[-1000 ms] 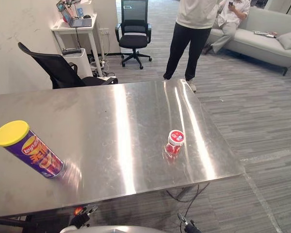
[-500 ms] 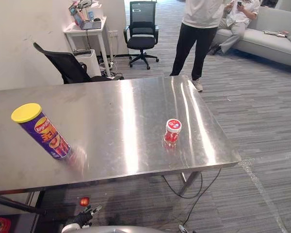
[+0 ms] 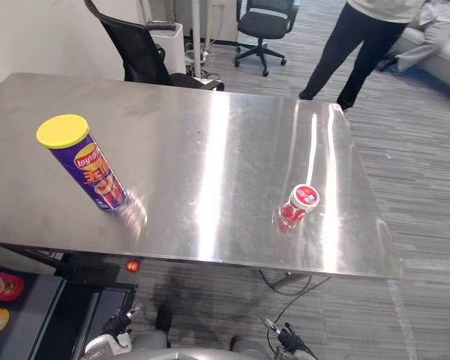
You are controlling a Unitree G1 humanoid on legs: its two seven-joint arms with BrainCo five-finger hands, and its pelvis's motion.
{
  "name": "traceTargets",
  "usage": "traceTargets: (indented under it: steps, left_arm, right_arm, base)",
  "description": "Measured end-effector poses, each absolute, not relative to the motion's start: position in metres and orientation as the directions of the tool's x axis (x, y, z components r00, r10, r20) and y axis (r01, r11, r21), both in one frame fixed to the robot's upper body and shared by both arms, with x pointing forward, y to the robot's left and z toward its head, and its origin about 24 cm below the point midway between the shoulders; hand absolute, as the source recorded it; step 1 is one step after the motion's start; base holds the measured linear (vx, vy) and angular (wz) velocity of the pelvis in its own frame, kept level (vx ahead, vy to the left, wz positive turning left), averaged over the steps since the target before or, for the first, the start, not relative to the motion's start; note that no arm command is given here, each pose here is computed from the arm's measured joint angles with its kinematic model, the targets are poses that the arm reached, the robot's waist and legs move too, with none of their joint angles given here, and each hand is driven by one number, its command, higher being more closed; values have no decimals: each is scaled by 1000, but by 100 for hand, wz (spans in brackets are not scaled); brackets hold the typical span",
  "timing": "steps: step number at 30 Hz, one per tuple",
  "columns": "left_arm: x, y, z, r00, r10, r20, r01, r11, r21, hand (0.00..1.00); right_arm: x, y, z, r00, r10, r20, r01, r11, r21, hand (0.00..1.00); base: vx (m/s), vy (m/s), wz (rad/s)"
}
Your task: Put the gum and the chips on the shelf.
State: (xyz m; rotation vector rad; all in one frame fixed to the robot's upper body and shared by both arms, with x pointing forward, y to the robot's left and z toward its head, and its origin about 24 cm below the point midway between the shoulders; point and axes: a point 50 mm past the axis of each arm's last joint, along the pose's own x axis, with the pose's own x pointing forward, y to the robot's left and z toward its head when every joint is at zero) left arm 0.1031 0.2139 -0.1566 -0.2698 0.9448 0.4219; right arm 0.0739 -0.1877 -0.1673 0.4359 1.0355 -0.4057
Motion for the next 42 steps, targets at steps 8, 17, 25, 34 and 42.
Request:
traceTargets:
  steps: [8, 17, 25, 34, 42]
  left_arm:
    - [115, 187, -158, 544, 145, -827, -391, 915, -96, 0]
    - [107, 188, -160, 524, 131, -841, -352, 933, -74, 0]
    - [93, 191, -163, 479, 177, -860, -485, 870, -91, 0]
    - [89, 193, -166, 448, 94, -889, -184, 983, 11, 0]
    - [90, 193, -166, 448, 89, -889, -164, 986, 16, 0]
  right_arm:
    - [45, -198, -170, 378, -196, -905, 691, 710, 135, 0]
    - [36, -191, -172, 359, -163, -919, 668, 733, 131, 0]
    - [22, -203, -171, 327, -195, -925, 712, 694, 105, 0]
    - [11, -201, -175, 260, -138, -956, 646, 760, 67, 0]
    - [9, -204, -175, 255, -146, -956, 656, 752, 60, 0]
  base:
    - [-87, 94, -5]
    - [-122, 19, -33]
    - [13, -144, -1]
    - [3, -54, 11]
    - [0, 0, 5]
